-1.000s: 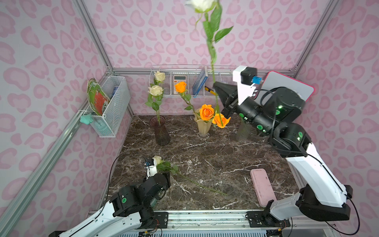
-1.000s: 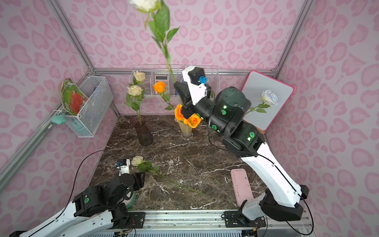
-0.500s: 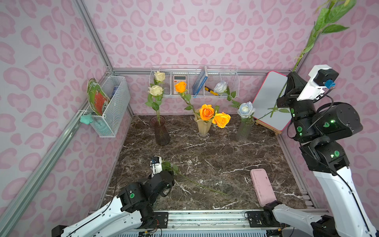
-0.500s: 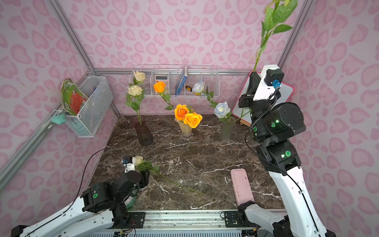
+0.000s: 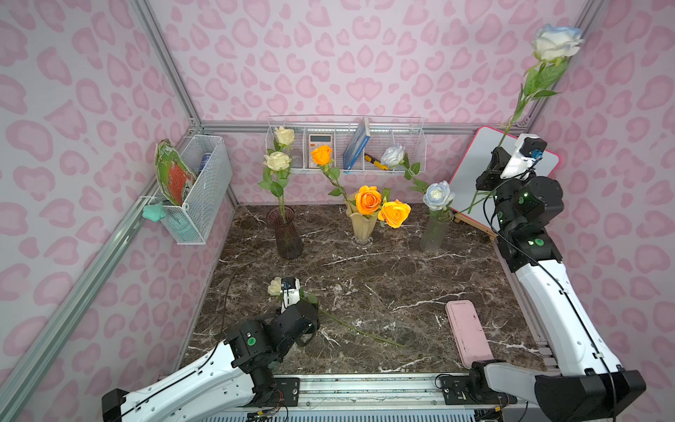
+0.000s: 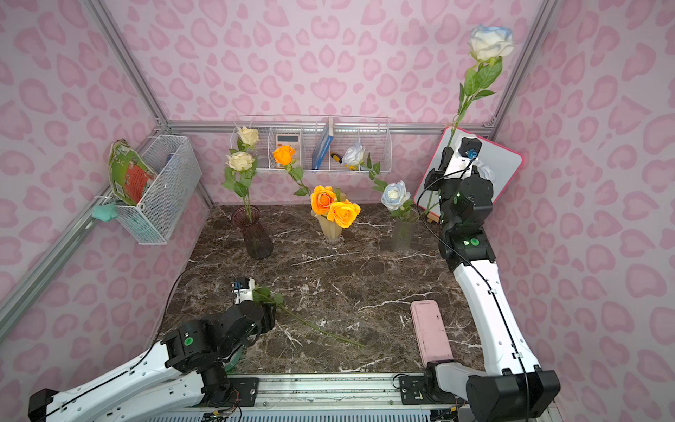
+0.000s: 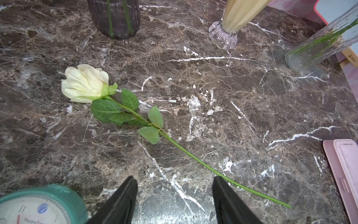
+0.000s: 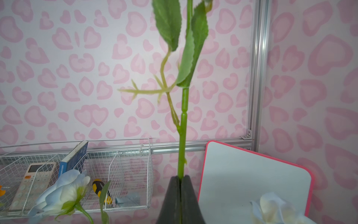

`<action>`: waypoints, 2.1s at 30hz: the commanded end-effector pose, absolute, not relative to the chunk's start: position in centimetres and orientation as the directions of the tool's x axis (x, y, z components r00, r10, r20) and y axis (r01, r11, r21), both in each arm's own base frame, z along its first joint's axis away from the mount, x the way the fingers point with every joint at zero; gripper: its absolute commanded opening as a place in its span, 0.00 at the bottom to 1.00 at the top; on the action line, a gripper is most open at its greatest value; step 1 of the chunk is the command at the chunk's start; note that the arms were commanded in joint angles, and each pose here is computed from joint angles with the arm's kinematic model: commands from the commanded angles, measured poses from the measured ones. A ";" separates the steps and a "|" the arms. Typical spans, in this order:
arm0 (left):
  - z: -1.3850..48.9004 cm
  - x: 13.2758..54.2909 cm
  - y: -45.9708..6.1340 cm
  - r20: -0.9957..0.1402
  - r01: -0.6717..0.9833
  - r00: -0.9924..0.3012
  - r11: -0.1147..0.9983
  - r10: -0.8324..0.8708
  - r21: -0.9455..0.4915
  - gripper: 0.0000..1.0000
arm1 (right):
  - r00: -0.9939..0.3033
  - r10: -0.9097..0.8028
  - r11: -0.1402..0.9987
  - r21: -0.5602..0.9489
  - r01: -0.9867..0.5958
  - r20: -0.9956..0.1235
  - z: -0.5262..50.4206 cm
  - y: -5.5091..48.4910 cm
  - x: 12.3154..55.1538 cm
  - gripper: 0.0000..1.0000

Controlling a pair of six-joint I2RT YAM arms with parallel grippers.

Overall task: Arrange the flowers in different vases according to their colors
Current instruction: Insert the flower into the vase.

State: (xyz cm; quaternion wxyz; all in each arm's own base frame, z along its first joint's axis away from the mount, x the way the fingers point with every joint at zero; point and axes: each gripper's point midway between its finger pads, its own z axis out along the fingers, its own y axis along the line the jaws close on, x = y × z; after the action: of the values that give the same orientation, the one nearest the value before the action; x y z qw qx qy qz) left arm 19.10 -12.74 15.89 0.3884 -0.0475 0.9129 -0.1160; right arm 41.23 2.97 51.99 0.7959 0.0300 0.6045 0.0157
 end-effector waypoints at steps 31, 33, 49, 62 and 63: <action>14.2 20.0 -14.4 -0.698 0.032 -0.702 0.972 -0.143 -0.231 0.67 | 0.203 0.081 0.997 0.082 -0.006 -0.976 40.1 5.2 50.8 0.00; 14.1 20.0 -13.8 -0.687 -0.018 -0.706 0.973 -0.175 -0.229 0.67 | 0.201 0.080 0.997 0.080 -0.006 -0.976 39.4 5.4 50.9 0.00; 13.8 20.3 -14.4 -0.683 -0.010 -0.715 0.979 -0.149 -0.203 0.67 | 0.247 0.046 0.999 0.044 -0.016 -0.968 43.2 5.8 50.7 0.00; 13.5 20.4 -14.7 -0.686 -0.001 -0.712 0.977 -0.149 -0.212 0.67 | 0.186 0.050 0.999 0.051 -0.002 -0.981 36.2 5.8 51.1 0.00; 13.4 20.4 -14.6 -0.685 -0.003 -0.713 0.978 -0.148 -0.208 0.67 | 0.181 0.051 0.999 0.051 -0.003 -0.982 35.9 5.8 51.1 0.00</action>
State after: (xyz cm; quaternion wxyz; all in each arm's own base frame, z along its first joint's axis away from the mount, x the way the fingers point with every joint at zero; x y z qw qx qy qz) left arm 20.24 -14.53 13.22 0.3709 -0.0411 0.9230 -0.0943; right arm 51.53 5.95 34.27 0.7436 0.0103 0.6683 0.0144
